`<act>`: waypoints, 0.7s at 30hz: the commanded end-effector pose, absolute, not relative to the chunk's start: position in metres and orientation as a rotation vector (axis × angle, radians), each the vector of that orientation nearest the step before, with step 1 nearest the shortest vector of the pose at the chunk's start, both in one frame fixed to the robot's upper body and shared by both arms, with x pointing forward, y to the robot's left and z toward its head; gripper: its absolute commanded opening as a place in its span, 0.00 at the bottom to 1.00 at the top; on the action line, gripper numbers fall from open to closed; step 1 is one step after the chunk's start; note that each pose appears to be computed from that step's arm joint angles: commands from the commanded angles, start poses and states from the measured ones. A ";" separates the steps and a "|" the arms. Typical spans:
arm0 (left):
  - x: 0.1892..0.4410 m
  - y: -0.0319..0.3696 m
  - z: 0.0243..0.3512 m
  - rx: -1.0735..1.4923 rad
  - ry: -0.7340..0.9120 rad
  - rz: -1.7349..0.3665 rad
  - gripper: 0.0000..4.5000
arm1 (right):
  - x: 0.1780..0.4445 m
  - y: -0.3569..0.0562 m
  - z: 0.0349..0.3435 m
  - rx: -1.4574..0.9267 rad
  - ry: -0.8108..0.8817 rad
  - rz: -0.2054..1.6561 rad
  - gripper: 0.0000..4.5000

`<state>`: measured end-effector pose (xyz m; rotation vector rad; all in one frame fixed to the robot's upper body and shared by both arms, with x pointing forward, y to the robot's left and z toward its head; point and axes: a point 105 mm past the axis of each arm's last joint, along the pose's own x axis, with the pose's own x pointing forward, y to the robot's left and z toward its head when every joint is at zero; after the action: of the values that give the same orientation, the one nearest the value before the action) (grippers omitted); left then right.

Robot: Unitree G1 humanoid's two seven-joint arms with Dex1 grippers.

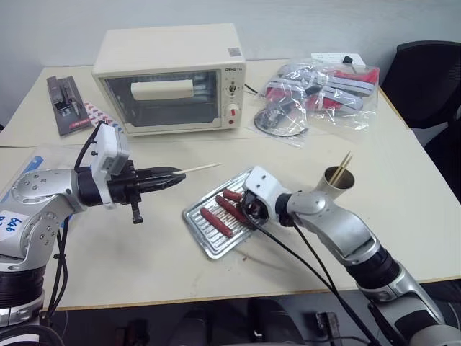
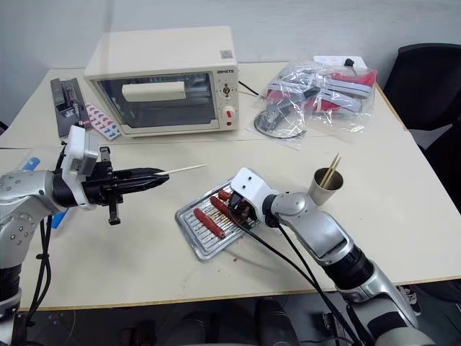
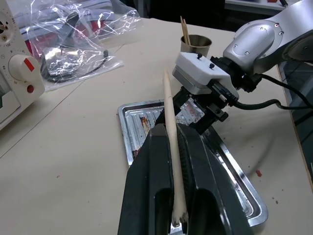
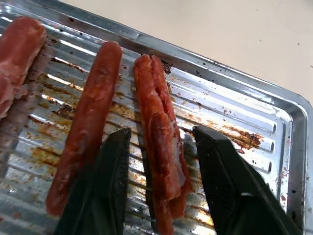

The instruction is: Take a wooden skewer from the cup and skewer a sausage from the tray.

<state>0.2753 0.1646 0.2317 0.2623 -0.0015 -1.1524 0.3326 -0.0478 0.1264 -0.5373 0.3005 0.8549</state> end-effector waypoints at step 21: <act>0.269 0.169 0.238 0.316 0.023 -1.224 0.00 | 0.316 -0.080 0.170 -0.170 0.535 1.050 0.07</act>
<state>0.2729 0.1692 0.2304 0.2768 0.0371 -1.1902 0.3268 -0.0777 0.1450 -0.2481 0.5290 0.9489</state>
